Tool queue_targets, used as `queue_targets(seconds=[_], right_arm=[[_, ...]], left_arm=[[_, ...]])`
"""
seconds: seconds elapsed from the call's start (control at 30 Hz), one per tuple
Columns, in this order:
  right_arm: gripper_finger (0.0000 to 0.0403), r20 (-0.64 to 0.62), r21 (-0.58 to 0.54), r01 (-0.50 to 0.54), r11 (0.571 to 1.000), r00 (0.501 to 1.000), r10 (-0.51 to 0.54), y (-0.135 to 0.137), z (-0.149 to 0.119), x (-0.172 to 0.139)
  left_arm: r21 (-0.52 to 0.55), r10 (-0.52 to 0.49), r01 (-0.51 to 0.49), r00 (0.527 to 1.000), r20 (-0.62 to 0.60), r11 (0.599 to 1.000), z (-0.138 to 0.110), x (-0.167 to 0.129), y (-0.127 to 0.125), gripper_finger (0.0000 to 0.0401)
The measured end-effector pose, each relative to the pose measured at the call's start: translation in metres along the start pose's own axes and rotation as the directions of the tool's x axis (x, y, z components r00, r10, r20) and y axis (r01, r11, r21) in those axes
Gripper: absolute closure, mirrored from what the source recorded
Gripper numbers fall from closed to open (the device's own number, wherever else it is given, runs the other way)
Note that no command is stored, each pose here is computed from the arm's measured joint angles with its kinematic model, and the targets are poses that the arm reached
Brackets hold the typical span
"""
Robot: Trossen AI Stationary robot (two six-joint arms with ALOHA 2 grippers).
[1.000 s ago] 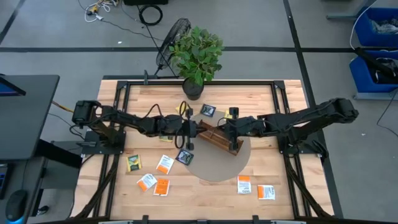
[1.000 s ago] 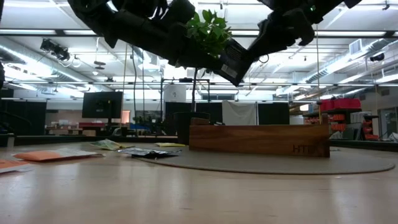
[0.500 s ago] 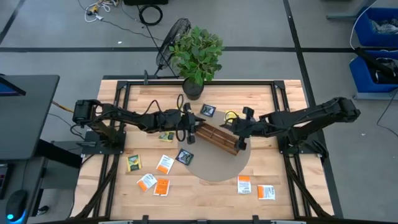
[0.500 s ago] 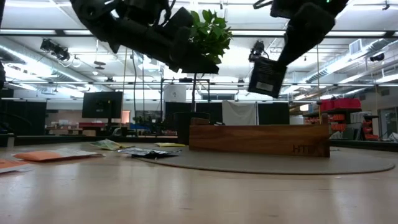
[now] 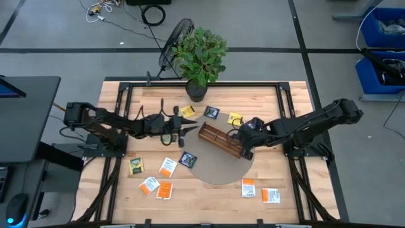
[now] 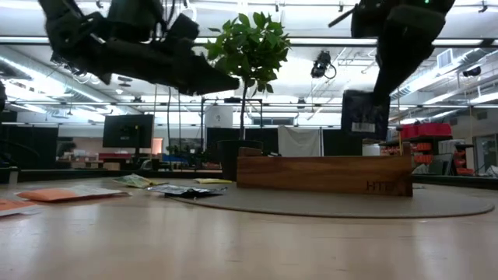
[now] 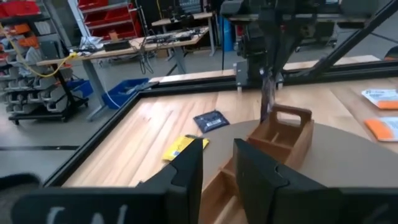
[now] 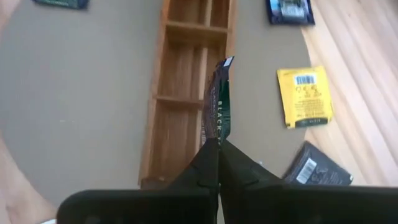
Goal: Pick & Place Tea
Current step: Put the black tea bag into the right section of the wooden organizer
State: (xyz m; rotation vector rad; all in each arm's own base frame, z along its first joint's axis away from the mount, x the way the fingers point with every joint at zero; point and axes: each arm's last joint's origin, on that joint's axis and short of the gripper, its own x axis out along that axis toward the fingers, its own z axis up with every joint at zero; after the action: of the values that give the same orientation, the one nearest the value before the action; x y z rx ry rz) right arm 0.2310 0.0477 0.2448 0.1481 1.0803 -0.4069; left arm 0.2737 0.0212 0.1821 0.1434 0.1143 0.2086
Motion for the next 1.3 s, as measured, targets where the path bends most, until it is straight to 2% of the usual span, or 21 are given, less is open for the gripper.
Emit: queue_targets(seconds=[0.17,0.53,1.07,1.3], right_arm=[[0.0403,-0.058,0.006,0.026,1.000,0.998,-0.026,0.006,-0.001,0.015],[0.0403,-0.154,-0.017,0.085,0.996,0.984,-0.086,0.015,-0.004,0.043],[0.0402,-0.168,0.003,0.139,0.990,0.976,-0.137,0.005,-0.007,0.055],[0.0384,-0.172,0.009,0.134,0.991,0.976,-0.131,0.005,-0.010,0.058]], left_arm=[[-0.006,0.011,-0.011,1.000,0.022,1.000,0.004,-0.011,0.003,0.0307],[-0.008,0.012,-0.012,1.000,0.016,1.000,0.004,-0.012,0.004,0.0307],[-0.028,0.012,-0.012,1.000,0.013,1.000,0.004,-0.012,0.004,0.0307],[-0.028,0.012,-0.012,1.000,0.012,1.000,0.004,-0.012,0.004,0.0307]])
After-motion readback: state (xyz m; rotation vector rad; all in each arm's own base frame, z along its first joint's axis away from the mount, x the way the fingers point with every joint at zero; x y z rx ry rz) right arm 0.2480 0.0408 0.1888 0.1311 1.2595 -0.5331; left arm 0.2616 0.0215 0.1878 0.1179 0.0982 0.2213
